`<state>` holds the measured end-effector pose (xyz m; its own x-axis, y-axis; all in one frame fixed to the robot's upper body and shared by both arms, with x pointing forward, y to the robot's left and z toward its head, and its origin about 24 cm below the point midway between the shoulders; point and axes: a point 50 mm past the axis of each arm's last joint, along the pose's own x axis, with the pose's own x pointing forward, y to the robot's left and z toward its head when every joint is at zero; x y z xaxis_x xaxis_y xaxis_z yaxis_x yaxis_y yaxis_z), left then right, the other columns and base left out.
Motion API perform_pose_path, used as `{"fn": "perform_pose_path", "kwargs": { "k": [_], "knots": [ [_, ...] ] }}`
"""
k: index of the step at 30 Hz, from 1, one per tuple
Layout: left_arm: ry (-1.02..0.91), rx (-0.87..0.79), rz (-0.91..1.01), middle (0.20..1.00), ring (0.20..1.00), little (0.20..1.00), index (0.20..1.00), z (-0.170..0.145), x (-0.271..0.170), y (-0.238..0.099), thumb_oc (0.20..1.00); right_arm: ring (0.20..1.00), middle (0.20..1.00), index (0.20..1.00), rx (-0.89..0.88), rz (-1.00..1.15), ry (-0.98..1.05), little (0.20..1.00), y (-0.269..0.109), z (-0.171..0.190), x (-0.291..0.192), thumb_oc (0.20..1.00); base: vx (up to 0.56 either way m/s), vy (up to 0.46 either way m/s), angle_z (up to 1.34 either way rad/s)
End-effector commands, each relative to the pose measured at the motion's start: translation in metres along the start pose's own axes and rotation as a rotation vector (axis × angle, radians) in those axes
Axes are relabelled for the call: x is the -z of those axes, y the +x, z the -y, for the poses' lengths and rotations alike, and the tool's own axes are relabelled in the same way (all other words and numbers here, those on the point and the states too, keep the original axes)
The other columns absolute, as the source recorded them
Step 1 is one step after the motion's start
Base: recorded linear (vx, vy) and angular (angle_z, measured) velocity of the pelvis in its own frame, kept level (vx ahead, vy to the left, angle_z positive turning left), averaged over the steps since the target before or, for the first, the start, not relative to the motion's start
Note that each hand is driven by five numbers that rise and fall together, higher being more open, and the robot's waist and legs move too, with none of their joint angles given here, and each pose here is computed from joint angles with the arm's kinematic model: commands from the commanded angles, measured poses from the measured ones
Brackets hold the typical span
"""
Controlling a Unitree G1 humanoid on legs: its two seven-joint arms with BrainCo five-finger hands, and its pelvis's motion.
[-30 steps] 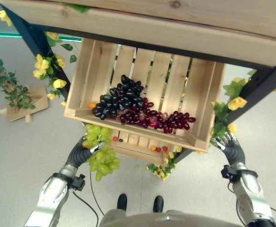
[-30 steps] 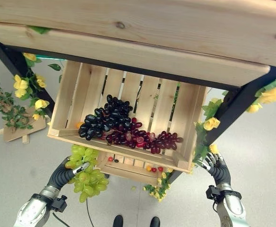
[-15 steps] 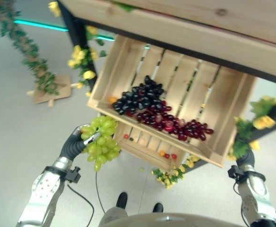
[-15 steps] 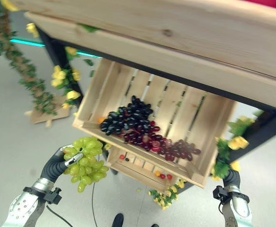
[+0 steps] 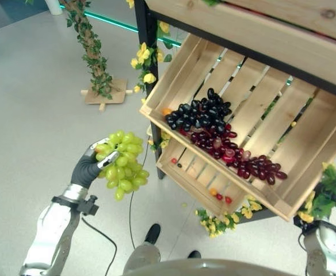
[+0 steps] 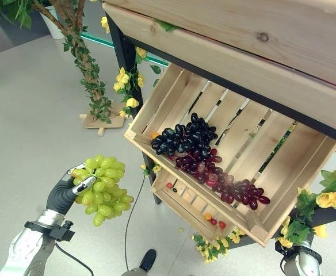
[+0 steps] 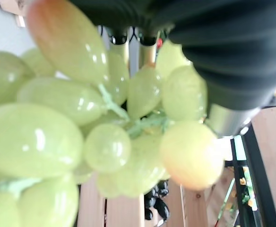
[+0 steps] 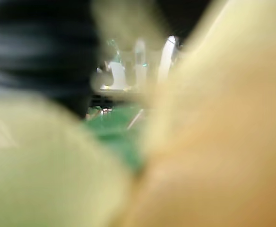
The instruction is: Pick up the fruits from the basket on one side to the basket on the other side
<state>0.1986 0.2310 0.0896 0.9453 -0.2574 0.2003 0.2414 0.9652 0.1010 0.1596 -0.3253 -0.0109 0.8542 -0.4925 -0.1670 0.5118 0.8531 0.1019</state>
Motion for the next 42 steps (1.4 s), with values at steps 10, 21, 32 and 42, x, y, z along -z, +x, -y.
{"fn": "perform_pose_path", "kwargs": {
  "k": [10, 21, 32, 42],
  "knots": [
    [-0.081, 0.124, 0.434, 0.200, 0.200, 0.200, 0.200, 0.020, -0.078, 0.034, 0.200, 1.000, 1.000, 1.000, -0.279, 0.190, 0.002, 1.000, 0.028, -0.073, -0.039, 1.000, 0.01, -0.021, 0.13],
    [-0.160, 0.285, 0.586, 0.200, 0.200, 0.200, 0.200, 0.063, -0.112, 0.081, 0.200, 1.000, 1.000, 1.000, -0.366, 0.091, -0.036, 1.000, 0.031, -0.099, -0.021, 1.000, 0.04, 0.008, -0.14],
    [-0.076, 0.307, 0.571, 0.200, 0.200, 0.200, 0.200, 0.090, -0.116, 0.131, 0.200, 1.000, 1.000, 1.000, -0.436, 0.028, -0.068, 1.000, 0.030, -0.118, -0.011, 1.000, 0.03, 0.059, -0.17],
    [0.029, 0.091, 0.346, 0.200, 0.200, 0.200, 0.200, 0.057, -0.062, 0.143, 0.200, 1.000, 1.000, 1.000, -0.526, -0.016, -0.064, 1.000, 0.026, -0.143, -0.002, 1.000, 0.05, 0.051, -0.45]
  ]
}}
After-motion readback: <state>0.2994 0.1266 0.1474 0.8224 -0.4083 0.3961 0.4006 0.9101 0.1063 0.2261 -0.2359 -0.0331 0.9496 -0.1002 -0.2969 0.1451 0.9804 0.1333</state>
